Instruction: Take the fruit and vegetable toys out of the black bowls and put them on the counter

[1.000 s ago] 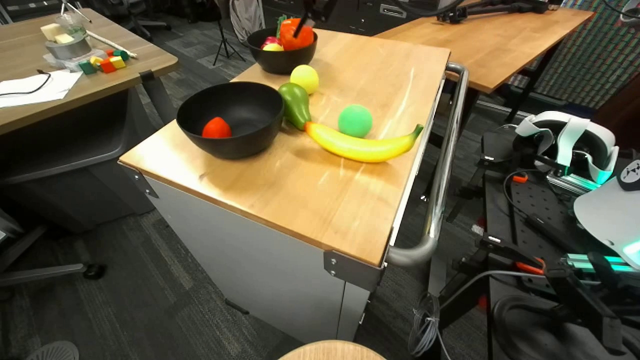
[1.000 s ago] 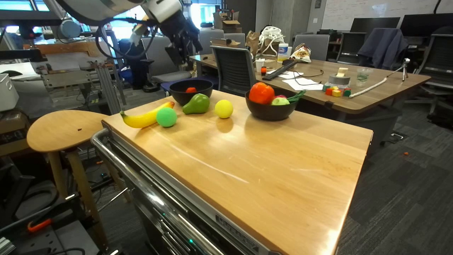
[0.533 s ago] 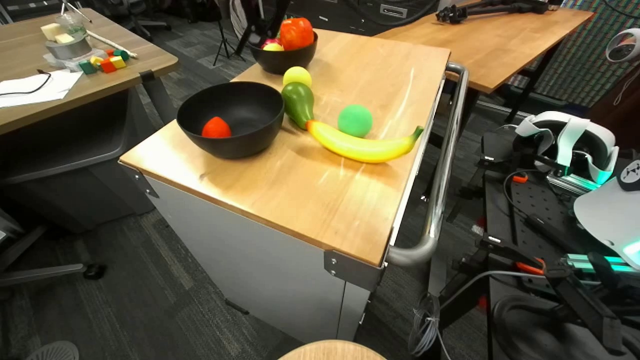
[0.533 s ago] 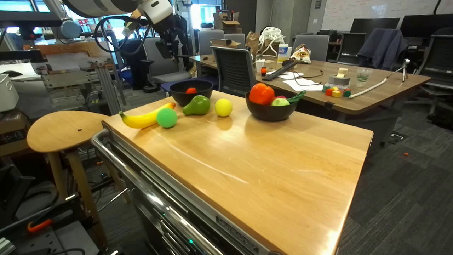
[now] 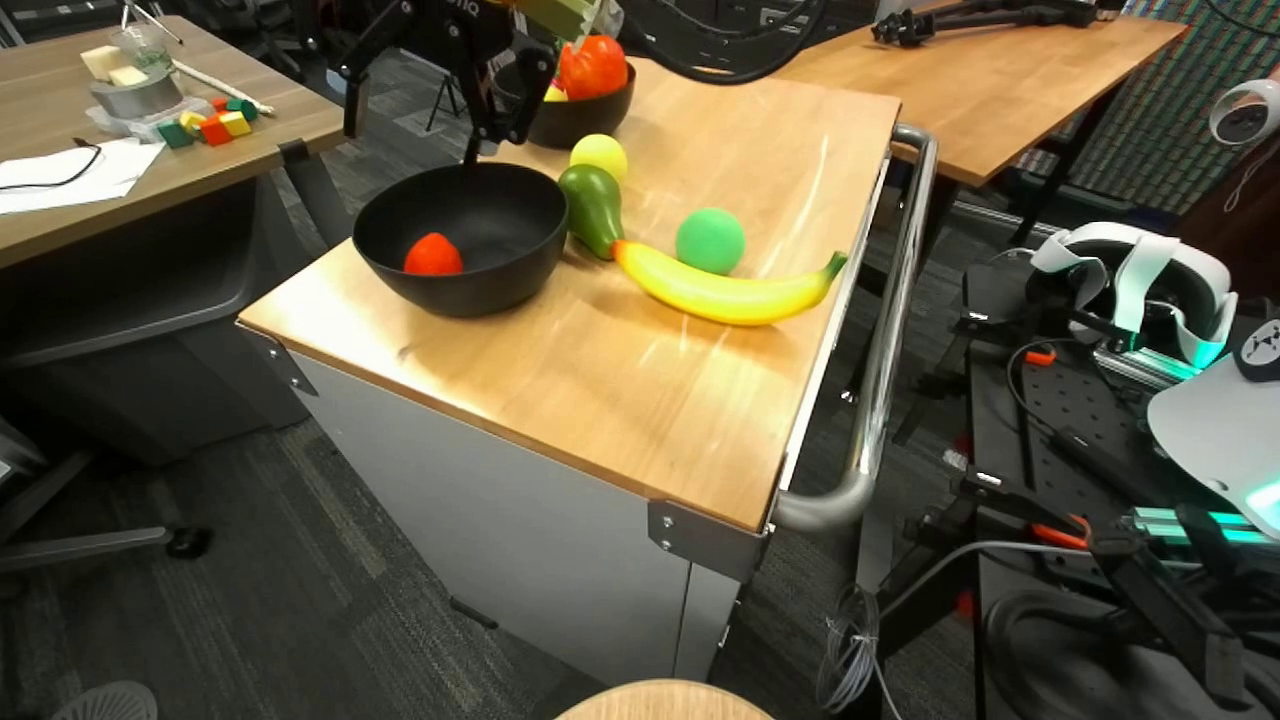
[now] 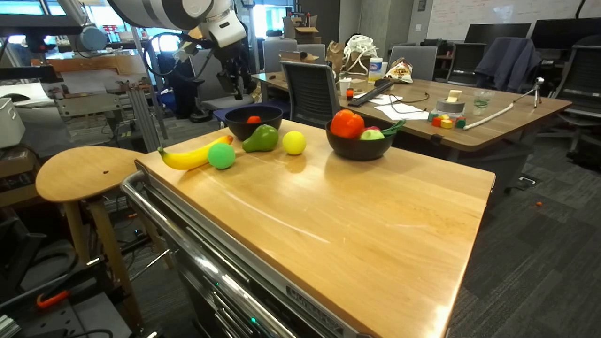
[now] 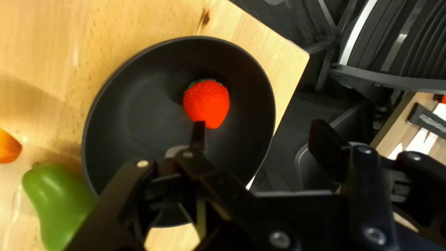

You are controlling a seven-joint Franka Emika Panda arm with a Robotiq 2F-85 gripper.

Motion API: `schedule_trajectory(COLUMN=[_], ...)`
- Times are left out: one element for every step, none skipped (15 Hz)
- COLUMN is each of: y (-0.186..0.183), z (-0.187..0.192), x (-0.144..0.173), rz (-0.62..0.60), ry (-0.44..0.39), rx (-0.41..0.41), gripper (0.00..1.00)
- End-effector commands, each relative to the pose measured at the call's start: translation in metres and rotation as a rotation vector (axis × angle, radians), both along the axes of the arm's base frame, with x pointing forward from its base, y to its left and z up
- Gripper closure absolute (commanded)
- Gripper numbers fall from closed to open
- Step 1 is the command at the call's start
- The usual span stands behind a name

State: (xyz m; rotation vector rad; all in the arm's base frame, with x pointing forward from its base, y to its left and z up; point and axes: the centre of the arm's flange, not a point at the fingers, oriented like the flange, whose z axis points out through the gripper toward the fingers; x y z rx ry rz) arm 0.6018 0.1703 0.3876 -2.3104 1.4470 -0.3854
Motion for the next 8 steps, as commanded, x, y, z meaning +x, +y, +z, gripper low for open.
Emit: schedule_trajectory(y=[-0.005,-0.007,-0.008,-0.009,-0.010,-0.011,-0.011,-0.012], z=[0.000,-0.004,-0.008,-0.013,-0.017,-0.020,-0.025,-0.028], x=[0.017,0.018,0.018,0.018,0.019,0.020,0.022,0.024], rz=[0.015,0.017,0.021,0.023,0.026,0.030,0.031,0.035], ry=[0.073,0.099,0.121,0.138,0.151,0.164,0.172,0.178], rx=[-0.034,-0.047,-0.059,-0.074,-0.087,-0.100,-0.112,-0.125], gripper=[0.00,0.00,0.00,0.08,0.16,0.26,0.31,0.34])
